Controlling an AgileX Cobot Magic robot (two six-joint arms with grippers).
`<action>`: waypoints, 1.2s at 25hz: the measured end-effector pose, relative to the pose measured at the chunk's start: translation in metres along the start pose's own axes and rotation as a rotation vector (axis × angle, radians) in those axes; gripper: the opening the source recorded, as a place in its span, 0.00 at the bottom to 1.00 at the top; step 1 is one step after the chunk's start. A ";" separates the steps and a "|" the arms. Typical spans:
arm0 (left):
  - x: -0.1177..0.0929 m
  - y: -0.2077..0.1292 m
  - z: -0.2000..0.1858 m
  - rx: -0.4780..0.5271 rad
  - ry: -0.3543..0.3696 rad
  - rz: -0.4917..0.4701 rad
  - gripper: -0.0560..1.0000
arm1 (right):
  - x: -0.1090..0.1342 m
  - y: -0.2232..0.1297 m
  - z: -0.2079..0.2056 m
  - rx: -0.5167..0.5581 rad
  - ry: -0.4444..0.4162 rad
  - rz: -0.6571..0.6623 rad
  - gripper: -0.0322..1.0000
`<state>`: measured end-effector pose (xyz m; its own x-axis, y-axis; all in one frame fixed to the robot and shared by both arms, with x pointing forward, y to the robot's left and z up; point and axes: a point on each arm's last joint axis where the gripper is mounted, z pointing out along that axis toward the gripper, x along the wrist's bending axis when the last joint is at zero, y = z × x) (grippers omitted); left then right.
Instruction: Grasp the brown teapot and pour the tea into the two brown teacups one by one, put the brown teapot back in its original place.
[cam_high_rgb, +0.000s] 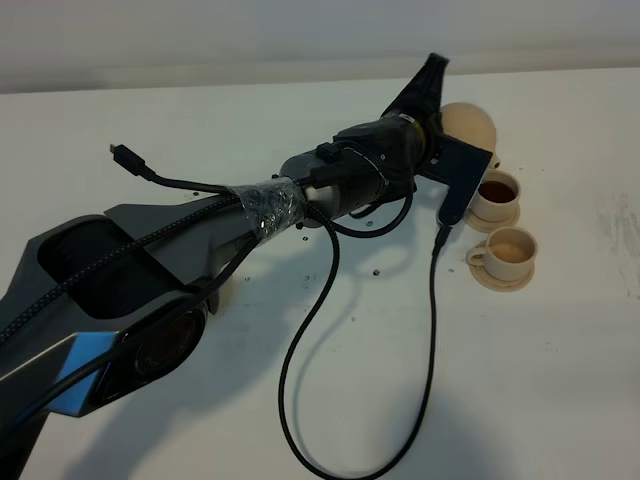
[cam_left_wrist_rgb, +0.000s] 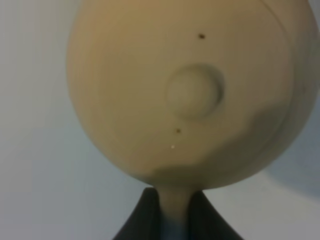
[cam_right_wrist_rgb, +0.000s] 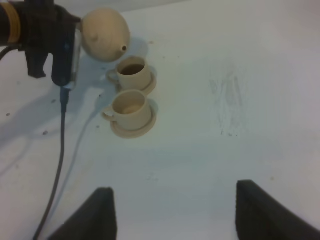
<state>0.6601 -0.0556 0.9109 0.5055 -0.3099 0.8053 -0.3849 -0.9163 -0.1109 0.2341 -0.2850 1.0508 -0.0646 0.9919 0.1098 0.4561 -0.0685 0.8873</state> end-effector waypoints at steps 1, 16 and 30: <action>-0.001 0.000 -0.001 0.008 -0.015 -0.022 0.15 | 0.000 0.000 0.000 0.000 0.000 0.000 0.55; 0.019 -0.004 -0.085 0.152 -0.411 -0.280 0.15 | 0.000 0.000 0.000 0.000 0.000 0.000 0.55; -0.017 0.010 -0.079 0.145 -0.700 -0.393 0.15 | 0.000 0.000 0.000 0.000 0.000 0.000 0.55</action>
<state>0.5864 -0.0391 0.9422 0.9668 -0.0018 0.2557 0.0005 -1.0000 -0.0088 0.2341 -0.2850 1.0508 -0.0646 0.9919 0.1098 0.4561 -0.0685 0.8873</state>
